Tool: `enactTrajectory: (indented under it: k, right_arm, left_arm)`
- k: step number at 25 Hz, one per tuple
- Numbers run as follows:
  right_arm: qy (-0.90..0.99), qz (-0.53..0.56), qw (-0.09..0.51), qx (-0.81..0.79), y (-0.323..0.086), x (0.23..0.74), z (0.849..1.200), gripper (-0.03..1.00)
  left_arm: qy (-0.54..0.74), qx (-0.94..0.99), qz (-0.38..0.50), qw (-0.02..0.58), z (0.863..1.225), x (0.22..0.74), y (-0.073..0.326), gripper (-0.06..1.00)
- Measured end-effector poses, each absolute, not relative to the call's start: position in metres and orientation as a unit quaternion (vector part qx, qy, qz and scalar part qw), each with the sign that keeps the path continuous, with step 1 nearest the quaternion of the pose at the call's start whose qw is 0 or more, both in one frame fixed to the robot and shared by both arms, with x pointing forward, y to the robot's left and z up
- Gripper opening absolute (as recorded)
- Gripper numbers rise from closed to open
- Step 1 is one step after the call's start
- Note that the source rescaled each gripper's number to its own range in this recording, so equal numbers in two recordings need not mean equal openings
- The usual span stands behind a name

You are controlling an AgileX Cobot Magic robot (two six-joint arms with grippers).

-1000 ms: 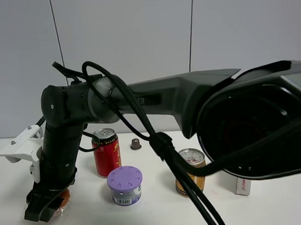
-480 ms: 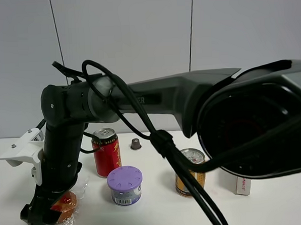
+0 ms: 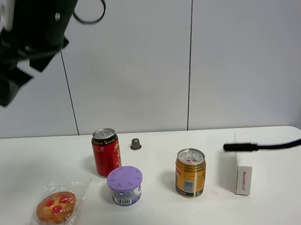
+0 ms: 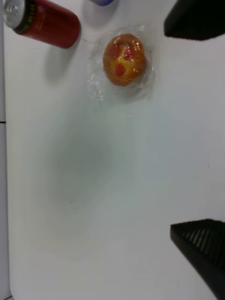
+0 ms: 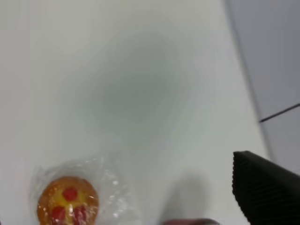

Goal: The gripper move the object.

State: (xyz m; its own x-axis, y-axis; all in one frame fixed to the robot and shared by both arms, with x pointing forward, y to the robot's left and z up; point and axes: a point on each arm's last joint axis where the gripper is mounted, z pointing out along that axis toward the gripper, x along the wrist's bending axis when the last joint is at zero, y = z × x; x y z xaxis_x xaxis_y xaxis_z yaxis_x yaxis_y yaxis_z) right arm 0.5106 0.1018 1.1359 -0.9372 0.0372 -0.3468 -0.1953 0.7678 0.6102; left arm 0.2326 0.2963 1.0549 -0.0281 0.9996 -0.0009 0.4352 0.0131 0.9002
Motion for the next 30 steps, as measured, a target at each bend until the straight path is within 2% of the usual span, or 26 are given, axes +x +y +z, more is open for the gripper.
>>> enactTrajectory:
  k: [6,17,21,25,30]
  right_arm:
    - [0.922,0.335,0.194,-0.019,0.057,0.484,1.200,1.00]
    - [0.859,0.370,0.327,0.132,-0.032,0.453,1.295,1.00]
    - [0.862,0.345,0.328,0.176,-0.057,0.442,1.288,1.00]
    - [0.881,0.298,0.299,0.214,-0.083,0.427,1.251,1.00]
    - [0.879,0.296,0.267,0.261,-0.119,0.399,1.199,1.00]
  left_arm:
    - [0.608,0.590,0.381,0.371,1.055,0.233,0.296,1.00]
    - [0.607,0.591,0.381,0.370,1.055,0.233,0.296,1.00]
    - [0.607,0.591,0.381,0.370,1.055,0.233,0.296,1.00]
    - [0.607,0.591,0.381,0.370,1.055,0.233,0.296,1.00]
    - [0.608,0.590,0.381,0.371,1.055,0.233,0.296,1.00]
